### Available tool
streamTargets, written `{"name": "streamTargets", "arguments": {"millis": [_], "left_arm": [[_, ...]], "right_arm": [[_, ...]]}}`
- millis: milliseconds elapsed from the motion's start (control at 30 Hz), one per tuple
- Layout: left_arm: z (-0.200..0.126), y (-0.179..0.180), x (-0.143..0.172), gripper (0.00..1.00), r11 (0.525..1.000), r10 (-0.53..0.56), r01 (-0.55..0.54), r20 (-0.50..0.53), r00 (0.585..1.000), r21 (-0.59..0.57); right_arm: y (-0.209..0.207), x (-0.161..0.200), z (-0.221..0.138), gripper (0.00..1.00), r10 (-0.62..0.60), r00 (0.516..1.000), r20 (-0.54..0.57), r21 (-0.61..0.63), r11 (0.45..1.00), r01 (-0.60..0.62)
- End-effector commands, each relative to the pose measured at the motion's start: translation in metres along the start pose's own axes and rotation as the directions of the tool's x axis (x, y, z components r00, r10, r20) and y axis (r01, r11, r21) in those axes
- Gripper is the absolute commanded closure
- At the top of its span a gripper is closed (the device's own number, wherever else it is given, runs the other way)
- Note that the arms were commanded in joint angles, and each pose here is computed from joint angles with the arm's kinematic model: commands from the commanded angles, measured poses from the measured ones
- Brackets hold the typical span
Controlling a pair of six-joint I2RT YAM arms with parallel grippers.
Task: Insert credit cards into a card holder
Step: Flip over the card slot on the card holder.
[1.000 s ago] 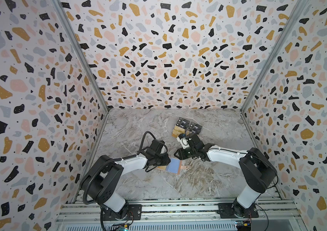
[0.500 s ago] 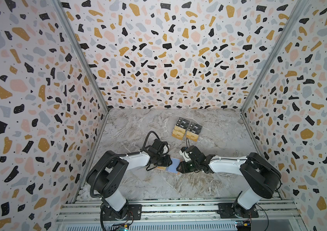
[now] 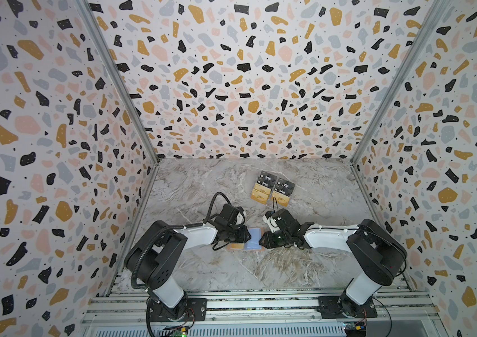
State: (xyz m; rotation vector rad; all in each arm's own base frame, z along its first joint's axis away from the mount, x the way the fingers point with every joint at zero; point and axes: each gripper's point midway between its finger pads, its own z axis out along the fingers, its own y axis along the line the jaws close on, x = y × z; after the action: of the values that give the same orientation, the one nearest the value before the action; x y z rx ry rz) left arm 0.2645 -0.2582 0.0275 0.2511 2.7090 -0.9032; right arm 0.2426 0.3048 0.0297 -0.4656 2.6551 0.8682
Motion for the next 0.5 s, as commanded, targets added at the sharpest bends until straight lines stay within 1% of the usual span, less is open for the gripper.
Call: {"name": "streamTargets", "arguments": {"millis": [0,133,233,400,467], "left_arm": [[0.001,-0.005,0.008,0.72,0.999,-0.036,0.036,-0.009,0.999,0.031],[0.002,-0.013,0.004,0.71,0.995,-0.069,0.069,0.005,0.998,0.078],[0.004,-0.009,0.004,0.71,0.994,-0.083,0.082,0.011,0.997,0.066],[-0.005,-0.015,-0.007,0.71,0.992,-0.103,0.098,0.063,0.993,0.078],[-0.012,-0.022,-0.012,0.70,0.989,-0.115,0.106,0.089,0.989,0.101]], "right_arm": [[-0.019,0.001,0.002,0.69,-0.018,1.000,-0.013,0.080,0.997,0.019],[-0.020,-0.004,0.002,0.70,-0.025,1.000,-0.014,0.068,0.997,0.026],[-0.017,-0.003,0.004,0.70,-0.021,1.000,-0.022,0.052,0.998,0.022],[-0.018,0.002,0.003,0.70,-0.011,1.000,-0.022,0.052,0.999,0.012],[-0.018,0.003,0.002,0.70,-0.010,1.000,-0.021,0.054,0.999,0.011]]}}
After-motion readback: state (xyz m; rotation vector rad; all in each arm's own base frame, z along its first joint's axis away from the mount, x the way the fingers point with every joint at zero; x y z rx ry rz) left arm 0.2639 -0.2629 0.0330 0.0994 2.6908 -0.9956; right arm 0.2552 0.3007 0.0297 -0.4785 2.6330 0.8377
